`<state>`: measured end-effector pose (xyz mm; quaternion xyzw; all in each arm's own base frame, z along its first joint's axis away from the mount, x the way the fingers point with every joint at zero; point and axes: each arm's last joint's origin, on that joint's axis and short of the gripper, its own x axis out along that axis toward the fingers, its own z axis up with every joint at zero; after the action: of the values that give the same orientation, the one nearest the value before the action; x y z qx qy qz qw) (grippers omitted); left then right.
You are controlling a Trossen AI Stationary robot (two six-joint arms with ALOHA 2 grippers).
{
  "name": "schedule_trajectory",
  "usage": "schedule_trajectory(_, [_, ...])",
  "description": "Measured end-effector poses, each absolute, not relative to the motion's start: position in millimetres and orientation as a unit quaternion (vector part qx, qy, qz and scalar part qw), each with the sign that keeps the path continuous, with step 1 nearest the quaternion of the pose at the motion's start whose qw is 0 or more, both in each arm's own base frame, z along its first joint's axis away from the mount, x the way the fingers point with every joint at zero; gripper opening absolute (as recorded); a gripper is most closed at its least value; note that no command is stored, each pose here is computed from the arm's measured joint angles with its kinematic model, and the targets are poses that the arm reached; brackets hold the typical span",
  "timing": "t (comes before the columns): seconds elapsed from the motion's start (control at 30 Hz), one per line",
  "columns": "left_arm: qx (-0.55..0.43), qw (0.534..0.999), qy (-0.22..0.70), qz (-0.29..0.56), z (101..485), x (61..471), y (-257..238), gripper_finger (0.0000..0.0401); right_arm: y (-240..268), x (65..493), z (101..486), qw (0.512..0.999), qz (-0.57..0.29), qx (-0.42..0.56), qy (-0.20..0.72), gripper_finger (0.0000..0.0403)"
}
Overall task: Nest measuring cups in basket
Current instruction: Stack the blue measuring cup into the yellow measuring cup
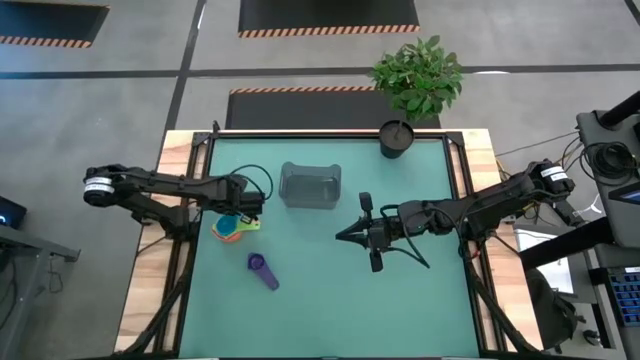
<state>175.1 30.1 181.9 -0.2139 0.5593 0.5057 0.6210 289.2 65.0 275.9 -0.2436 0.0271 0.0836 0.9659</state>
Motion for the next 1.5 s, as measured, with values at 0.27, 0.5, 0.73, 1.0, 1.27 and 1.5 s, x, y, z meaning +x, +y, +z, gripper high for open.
schedule_trajectory(0.27, [-0.208,0.661,0.549,0.468,198.1,188.7,15.5,0.0000,65.0,289.3,275.8,0.966,0.084,-0.243,0.028,0.0009])
schedule_trajectory(0.5, [-0.164,0.673,0.533,0.486,201.4,188.8,16.4,0.0000,65.0,289.3,275.8,0.967,0.084,-0.239,0.028,0.0009])
schedule_trajectory(0.73, [-0.167,0.663,0.542,0.489,190.8,189.5,15.8,0.0000,65.0,289.3,275.5,0.967,0.084,-0.239,0.029,0.0009])
schedule_trajectory(1.0, [-0.183,0.679,0.557,0.442,186.5,203.5,3.3,0.0000,65.0,289.2,275.3,0.967,0.084,-0.240,0.031,0.0009])
schedule_trajectory(1.27, [-0.185,0.692,0.563,0.413,197.5,211.7,-8.6,0.0000,64.9,289.2,275.2,0.967,0.084,-0.240,0.031,0.0009])
schedule_trajectory(1.5, [-0.174,0.697,0.564,0.407,208.0,213.8,-12.9,0.0000,64.9,289.2,275.1,0.967,0.084,-0.240,0.031,0.0009])
